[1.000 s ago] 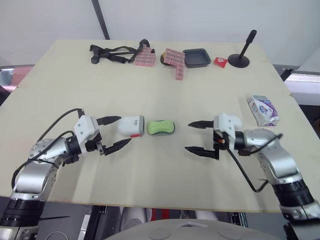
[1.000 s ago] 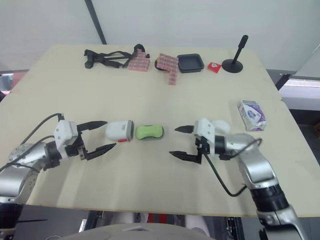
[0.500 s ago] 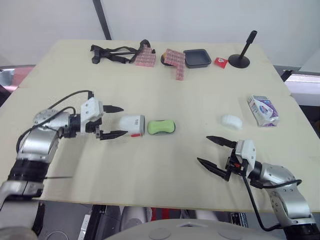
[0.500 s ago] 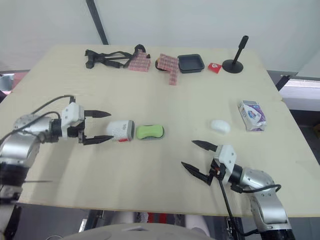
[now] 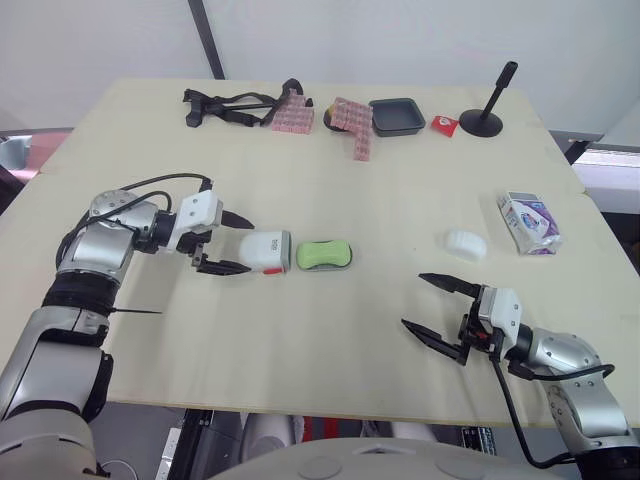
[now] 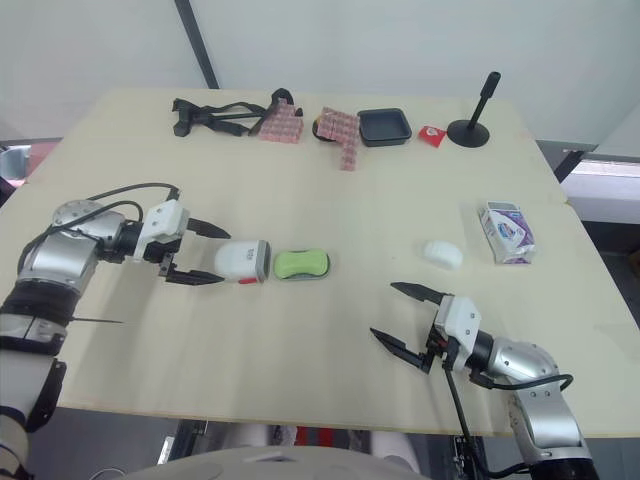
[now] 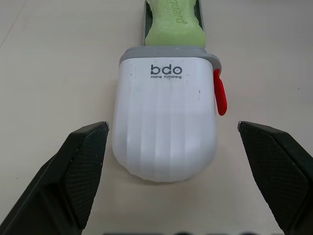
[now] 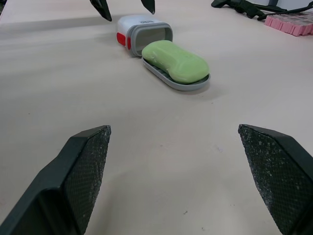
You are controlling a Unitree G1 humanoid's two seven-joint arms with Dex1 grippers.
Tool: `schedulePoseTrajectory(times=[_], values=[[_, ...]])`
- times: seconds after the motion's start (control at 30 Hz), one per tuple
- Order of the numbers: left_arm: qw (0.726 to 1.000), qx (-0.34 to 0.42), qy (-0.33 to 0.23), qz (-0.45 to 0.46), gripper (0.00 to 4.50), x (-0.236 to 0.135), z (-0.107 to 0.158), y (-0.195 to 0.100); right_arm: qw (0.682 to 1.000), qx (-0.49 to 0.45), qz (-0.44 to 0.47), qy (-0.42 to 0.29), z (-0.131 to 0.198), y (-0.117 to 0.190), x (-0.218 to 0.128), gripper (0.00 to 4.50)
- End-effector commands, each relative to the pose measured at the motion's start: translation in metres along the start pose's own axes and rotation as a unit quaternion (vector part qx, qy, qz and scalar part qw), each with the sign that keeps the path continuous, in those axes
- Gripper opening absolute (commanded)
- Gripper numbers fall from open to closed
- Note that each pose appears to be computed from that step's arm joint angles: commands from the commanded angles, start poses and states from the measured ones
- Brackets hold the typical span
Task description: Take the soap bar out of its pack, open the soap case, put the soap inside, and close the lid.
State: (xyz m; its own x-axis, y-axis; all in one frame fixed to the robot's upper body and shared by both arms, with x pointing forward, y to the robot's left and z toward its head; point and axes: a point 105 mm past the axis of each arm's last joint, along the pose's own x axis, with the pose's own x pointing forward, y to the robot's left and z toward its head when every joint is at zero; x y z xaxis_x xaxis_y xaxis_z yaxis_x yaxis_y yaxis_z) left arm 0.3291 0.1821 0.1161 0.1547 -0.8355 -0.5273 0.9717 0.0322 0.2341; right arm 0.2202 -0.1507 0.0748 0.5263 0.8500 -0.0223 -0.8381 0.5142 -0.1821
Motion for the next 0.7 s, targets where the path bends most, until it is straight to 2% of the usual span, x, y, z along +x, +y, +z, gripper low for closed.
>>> schedulePoseTrajectory(times=[0.03,0.7], values=[[1.000,0.019,0.010,0.004,4.50,0.003,-0.001,0.003,1.000,-0.021,-0.004,-0.014,0.013,-0.002,-0.002,4.49],[0.999,0.037,0.030,0.025,4.50,0.026,-0.011,0.005,1.000,-0.022,0.006,-0.008,0.015,-0.004,0.000,4.49]])
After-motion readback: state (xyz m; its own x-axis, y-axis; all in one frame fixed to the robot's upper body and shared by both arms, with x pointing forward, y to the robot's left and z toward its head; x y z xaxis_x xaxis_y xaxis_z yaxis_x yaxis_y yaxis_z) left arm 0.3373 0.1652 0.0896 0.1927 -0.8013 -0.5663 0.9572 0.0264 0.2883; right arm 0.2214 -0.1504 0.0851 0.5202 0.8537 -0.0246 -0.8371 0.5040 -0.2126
